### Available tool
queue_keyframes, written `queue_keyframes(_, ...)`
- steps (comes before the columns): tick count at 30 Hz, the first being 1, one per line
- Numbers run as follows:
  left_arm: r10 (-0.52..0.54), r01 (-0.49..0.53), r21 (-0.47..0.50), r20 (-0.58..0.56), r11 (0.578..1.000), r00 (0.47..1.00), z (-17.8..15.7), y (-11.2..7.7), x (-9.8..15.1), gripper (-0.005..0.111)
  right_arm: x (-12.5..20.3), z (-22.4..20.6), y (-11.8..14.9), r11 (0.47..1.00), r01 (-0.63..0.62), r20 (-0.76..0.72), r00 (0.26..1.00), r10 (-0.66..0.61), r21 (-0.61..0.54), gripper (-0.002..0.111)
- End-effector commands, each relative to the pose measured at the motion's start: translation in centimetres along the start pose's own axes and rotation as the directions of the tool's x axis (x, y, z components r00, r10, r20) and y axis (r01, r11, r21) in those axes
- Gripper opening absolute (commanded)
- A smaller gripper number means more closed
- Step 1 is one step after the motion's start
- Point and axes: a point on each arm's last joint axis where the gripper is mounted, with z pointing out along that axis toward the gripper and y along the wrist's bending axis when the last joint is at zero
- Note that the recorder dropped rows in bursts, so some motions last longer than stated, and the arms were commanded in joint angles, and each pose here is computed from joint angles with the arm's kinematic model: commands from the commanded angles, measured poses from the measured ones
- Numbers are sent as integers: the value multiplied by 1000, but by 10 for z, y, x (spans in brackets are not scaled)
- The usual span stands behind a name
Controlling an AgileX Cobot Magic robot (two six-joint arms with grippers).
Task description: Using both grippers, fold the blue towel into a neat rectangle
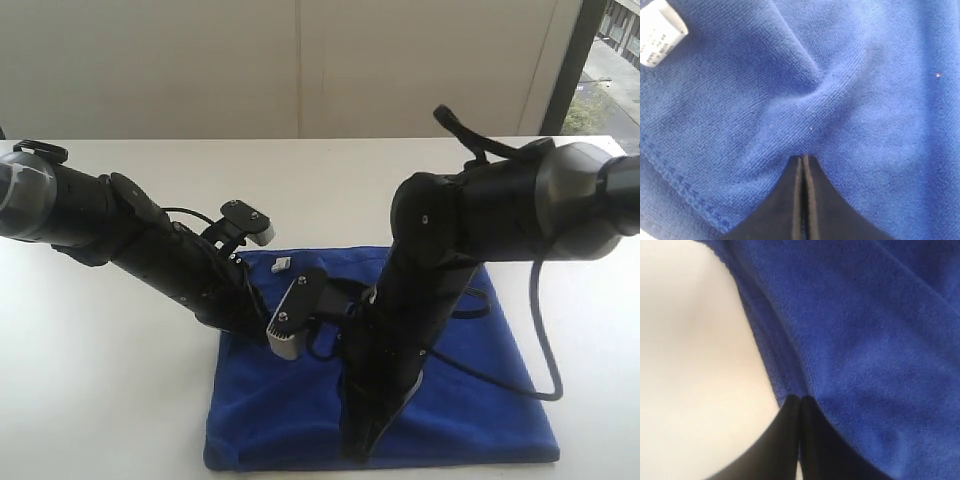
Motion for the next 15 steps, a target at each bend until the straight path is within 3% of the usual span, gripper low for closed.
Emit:
queue_keyframes(1,-2,2,30,-12,1000,1000,2,-3,1,0,3,11,-1,999,0,-35,999,-1,-35,0)
queue_keyframes(11,0,0,30,-12,1000,1000,2,-3,1,0,5,25,-5,996,77,-60,995,-80,-53,0)
queue_keyframes(15,0,0,30,-12,1000,1000,2,-3,1,0,7,33,-7,993,103,-79,991,-108,-63,9)
